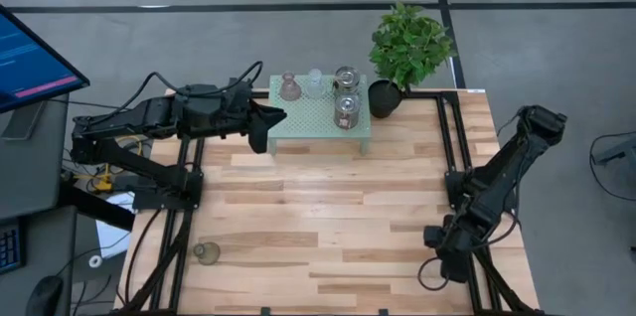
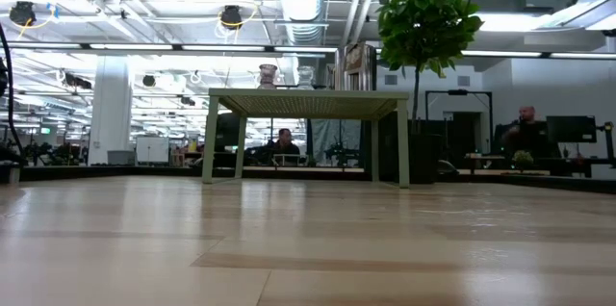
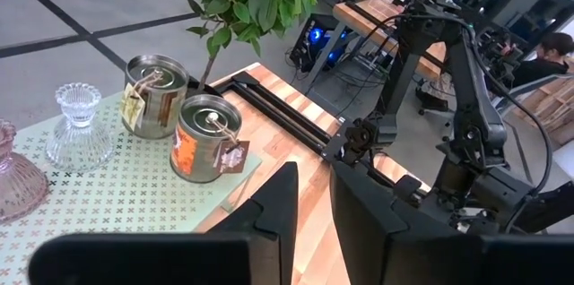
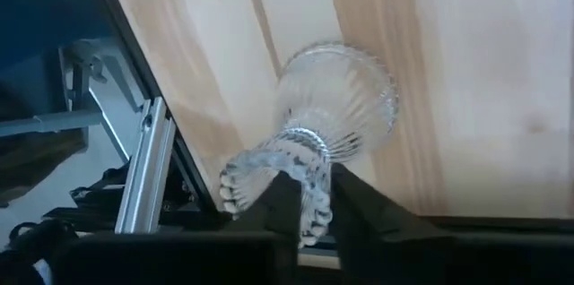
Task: Pick & Place candle stick holders
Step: Put the transparent vase on the shelf
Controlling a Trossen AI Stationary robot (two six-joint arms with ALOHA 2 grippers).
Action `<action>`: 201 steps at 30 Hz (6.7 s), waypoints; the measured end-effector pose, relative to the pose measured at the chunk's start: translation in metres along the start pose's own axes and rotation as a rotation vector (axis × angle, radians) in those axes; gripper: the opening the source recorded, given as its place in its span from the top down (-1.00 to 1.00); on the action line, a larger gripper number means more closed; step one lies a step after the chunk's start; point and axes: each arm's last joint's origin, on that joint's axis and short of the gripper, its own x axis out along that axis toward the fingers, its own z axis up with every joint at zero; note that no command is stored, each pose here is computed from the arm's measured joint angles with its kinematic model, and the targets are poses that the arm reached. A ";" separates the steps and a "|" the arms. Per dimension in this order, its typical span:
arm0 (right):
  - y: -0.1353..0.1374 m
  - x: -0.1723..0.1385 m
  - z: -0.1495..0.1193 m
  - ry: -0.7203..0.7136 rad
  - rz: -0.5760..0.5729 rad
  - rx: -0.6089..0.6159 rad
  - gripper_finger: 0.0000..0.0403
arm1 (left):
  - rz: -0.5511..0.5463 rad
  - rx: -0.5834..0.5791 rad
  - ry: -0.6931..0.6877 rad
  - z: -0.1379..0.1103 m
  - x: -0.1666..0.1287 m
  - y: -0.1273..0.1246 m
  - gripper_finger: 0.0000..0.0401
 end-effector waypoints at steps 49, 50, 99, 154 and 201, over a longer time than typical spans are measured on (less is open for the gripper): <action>0.007 -0.312 0.214 -0.665 -0.373 -0.454 0.95 | -0.021 0.004 -0.006 0.002 -0.006 0.001 0.67; 0.007 -0.315 0.221 -0.681 -0.383 -0.471 0.95 | -0.021 0.004 -0.007 0.002 -0.006 0.001 0.67; -0.096 -0.266 0.328 -0.479 -0.593 -0.379 0.95 | 0.053 0.024 -0.059 0.006 -0.009 0.005 0.67; -0.083 -0.326 0.301 -0.784 -0.696 -0.422 0.36 | 0.047 0.026 -0.071 0.007 -0.009 0.005 0.67; -0.101 -0.273 0.339 -0.522 -0.630 -0.536 1.00 | 0.040 0.028 -0.065 0.007 -0.010 0.005 0.67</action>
